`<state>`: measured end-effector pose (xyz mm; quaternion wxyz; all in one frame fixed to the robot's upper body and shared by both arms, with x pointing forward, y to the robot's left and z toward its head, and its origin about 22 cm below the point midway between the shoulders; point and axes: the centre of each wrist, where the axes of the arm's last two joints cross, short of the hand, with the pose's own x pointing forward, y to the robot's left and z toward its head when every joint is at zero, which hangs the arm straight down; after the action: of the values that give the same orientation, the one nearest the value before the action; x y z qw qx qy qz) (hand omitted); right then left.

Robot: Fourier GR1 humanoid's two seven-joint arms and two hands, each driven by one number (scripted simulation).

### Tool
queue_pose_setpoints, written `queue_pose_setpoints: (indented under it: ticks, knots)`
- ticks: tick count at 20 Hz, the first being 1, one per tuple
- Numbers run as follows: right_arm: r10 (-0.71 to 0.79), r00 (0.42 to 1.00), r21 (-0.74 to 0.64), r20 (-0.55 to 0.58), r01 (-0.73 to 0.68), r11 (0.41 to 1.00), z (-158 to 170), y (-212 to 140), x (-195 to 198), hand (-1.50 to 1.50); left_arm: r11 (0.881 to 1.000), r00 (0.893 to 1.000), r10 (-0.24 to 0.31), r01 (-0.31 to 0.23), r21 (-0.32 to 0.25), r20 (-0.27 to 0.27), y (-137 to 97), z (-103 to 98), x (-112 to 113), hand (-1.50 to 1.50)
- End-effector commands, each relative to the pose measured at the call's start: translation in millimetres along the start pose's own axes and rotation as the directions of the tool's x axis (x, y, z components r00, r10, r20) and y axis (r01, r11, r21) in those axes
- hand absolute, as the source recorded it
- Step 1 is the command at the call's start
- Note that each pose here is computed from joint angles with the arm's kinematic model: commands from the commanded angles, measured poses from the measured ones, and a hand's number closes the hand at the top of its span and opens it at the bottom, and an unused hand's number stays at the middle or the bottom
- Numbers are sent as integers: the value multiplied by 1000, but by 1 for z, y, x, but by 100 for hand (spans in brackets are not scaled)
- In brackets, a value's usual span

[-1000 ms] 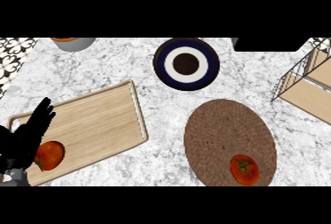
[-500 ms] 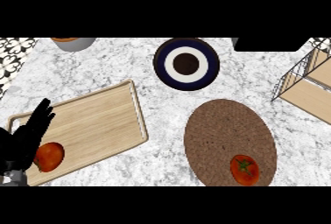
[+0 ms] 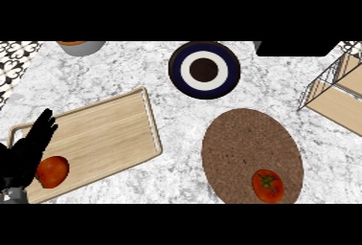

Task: Pick the can from the placemat and place it in the tiered shelf

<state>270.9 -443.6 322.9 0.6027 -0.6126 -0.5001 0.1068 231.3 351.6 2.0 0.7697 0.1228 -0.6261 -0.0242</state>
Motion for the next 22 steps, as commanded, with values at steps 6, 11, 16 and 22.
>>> queue_pose_setpoints:
  ticks: [6,11,16,22]
  knots:
    - [46,996,17,-74,-45,999,-23,39,-38,-150,1000,999,9,-9,-11,-43,-14,3,-5,0]
    - [-9,999,-12,-48,9,1000,-46,36,-33,-150,1000,1000,-3,3,-15,-16,-6,-7,7,0]
    - [-164,986,-33,-29,163,986,-41,32,-32,-150,1000,1000,4,-4,4,-23,-12,-7,6,0]
    - [-391,915,0,-100,393,919,-39,13,-38,-150,1000,1000,-3,3,0,-19,3,0,-17,0]
